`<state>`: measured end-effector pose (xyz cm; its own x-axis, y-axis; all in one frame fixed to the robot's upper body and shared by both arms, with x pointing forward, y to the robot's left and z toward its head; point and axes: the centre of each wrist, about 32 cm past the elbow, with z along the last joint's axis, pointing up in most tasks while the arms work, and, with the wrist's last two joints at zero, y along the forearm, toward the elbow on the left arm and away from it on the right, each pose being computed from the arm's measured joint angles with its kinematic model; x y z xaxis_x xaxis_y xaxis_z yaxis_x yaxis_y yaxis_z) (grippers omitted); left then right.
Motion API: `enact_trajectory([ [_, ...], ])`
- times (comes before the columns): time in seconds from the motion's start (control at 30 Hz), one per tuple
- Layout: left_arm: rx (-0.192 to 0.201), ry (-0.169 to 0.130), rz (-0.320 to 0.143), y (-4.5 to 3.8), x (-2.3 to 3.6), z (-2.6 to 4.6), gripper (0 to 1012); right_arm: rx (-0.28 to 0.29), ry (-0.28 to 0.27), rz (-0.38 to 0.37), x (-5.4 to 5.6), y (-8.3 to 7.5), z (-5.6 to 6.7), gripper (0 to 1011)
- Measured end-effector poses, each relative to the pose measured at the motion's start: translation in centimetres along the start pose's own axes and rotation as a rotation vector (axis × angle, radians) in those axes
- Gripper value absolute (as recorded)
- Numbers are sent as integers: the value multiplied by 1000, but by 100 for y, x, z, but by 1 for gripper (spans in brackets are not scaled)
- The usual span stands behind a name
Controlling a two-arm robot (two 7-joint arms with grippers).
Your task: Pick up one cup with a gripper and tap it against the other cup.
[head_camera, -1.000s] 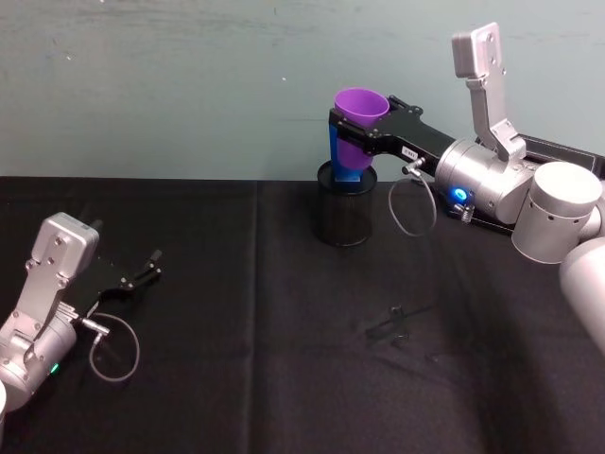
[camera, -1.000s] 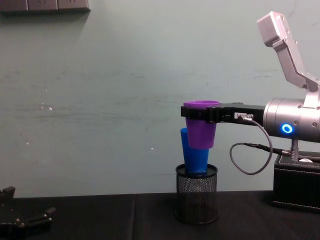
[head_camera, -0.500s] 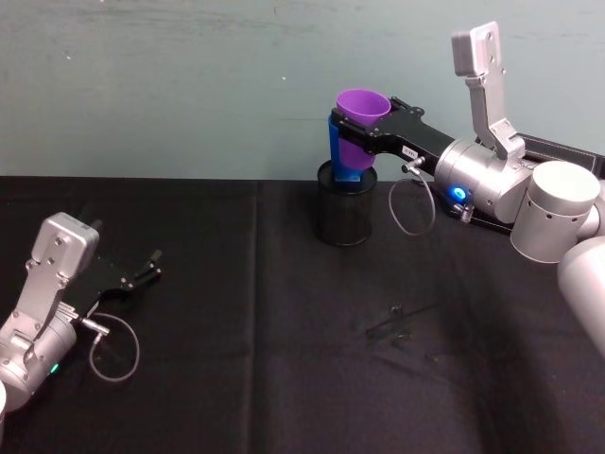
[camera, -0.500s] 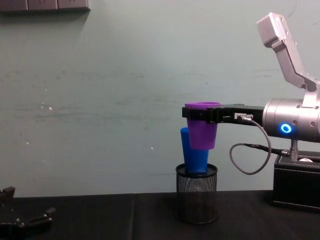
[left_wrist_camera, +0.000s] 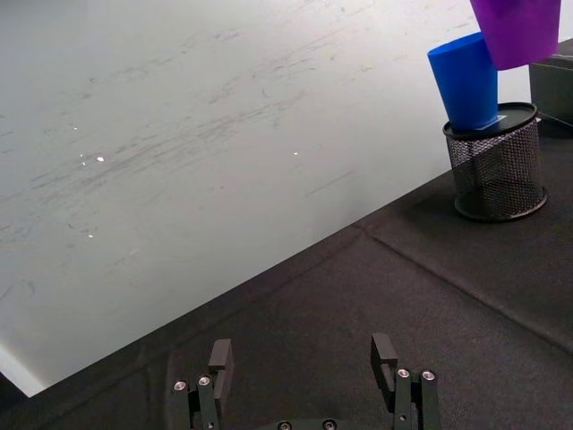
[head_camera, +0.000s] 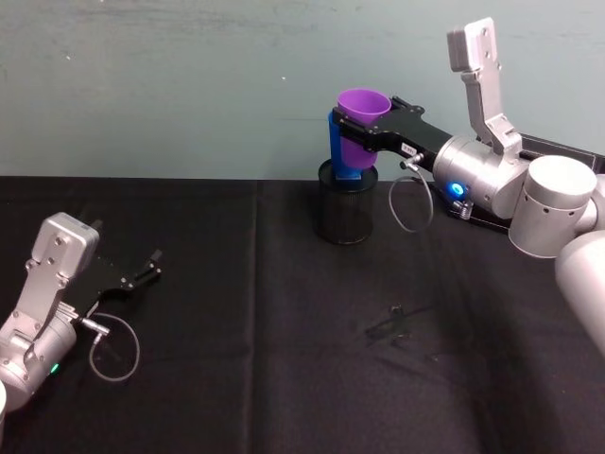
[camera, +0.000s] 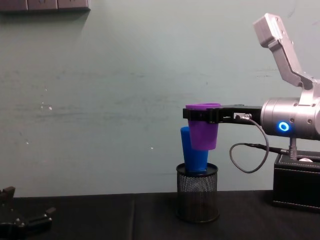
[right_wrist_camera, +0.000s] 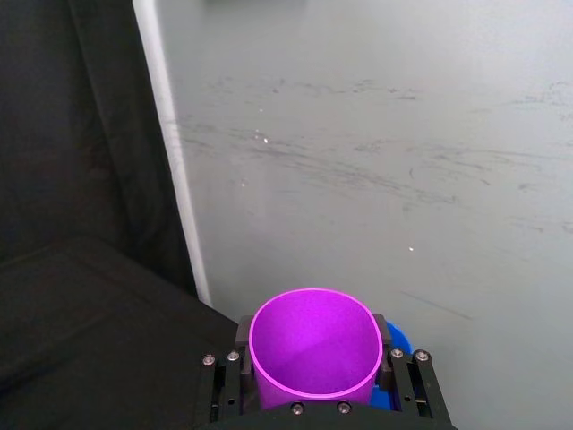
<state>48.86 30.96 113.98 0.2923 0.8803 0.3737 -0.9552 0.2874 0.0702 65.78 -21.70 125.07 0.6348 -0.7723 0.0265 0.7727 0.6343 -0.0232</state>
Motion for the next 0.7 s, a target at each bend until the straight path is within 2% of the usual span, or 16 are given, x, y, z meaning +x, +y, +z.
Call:
enact_trajectory([
  [0.7,0,0,0,0,0,0,1011,1,-8,10,23,78,10,748],
])
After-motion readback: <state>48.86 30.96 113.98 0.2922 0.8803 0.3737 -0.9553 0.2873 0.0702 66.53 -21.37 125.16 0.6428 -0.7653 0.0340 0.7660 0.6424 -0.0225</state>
